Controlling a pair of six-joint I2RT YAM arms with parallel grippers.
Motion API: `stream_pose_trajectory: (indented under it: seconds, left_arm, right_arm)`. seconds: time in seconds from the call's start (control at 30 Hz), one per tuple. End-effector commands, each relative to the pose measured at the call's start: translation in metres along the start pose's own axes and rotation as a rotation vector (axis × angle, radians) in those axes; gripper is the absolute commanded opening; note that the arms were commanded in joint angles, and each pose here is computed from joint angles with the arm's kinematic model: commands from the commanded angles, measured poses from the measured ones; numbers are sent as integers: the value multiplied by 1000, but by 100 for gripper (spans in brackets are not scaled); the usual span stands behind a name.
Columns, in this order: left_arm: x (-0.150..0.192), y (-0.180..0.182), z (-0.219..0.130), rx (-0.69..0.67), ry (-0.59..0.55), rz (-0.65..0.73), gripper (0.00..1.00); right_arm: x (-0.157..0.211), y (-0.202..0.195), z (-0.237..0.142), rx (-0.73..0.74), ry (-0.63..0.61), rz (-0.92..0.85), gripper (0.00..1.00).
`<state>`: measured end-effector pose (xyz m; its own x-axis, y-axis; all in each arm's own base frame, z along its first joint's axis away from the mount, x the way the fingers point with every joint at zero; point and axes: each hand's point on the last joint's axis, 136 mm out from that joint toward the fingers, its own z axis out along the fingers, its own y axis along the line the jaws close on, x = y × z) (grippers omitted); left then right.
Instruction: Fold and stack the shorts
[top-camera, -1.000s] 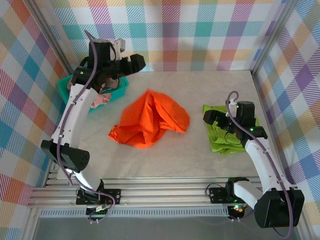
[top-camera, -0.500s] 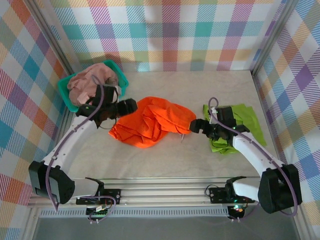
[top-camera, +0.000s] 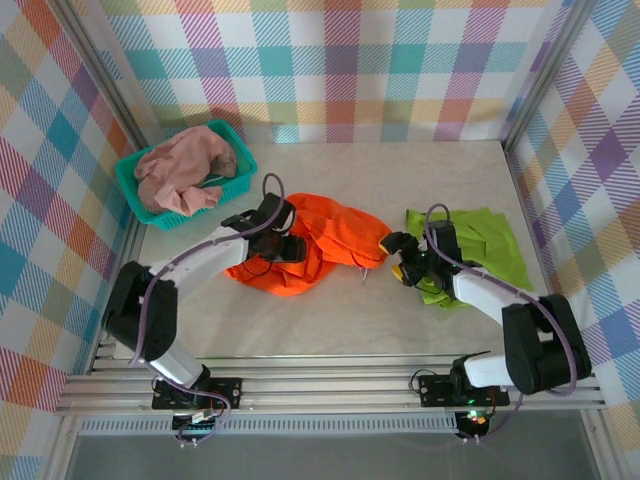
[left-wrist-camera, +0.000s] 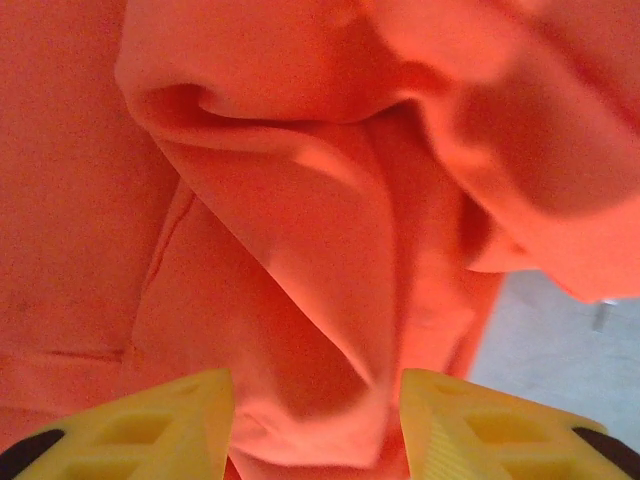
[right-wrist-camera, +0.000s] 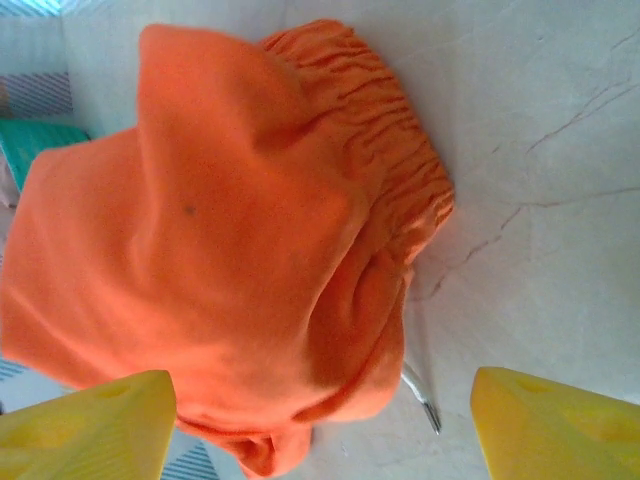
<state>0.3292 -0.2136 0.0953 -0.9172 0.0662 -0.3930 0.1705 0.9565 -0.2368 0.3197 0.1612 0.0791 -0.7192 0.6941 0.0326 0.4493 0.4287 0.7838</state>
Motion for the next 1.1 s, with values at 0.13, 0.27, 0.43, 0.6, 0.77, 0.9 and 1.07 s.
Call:
stream_pose_trajectory:
  seconds: [0.13, 0.27, 0.43, 0.6, 0.77, 0.9, 1.07]
  left_arm:
    - [-11, -4, 22, -75, -5, 84, 41]
    - [-12, -3, 31, -90, 3, 80, 16]
    - [-26, 3, 9, -139, -65, 75, 0]
    - [-53, 8, -50, -168, -217, 56, 0]
    - [-84, 24, -137, -168, -420, -14, 0]
    - [-101, 41, -205, -153, -568, -79, 0]
    - [-117, 46, -275, -130, -703, -93, 0]
  right_arm:
    - [-10, 11, 34, -53, 32, 110, 68]
    - [-14, 9, 48, -53, 45, 136, 52]
    - [-16, 15, 50, -53, 50, 121, 21]
    - [-20, 41, 25, -45, 5, -8, 0]
    - [-26, 90, -31, -42, -98, -250, 0]
    - [-28, 133, -83, -82, -203, -433, 0]
    - [-16, 186, -143, -194, -280, -602, 0]
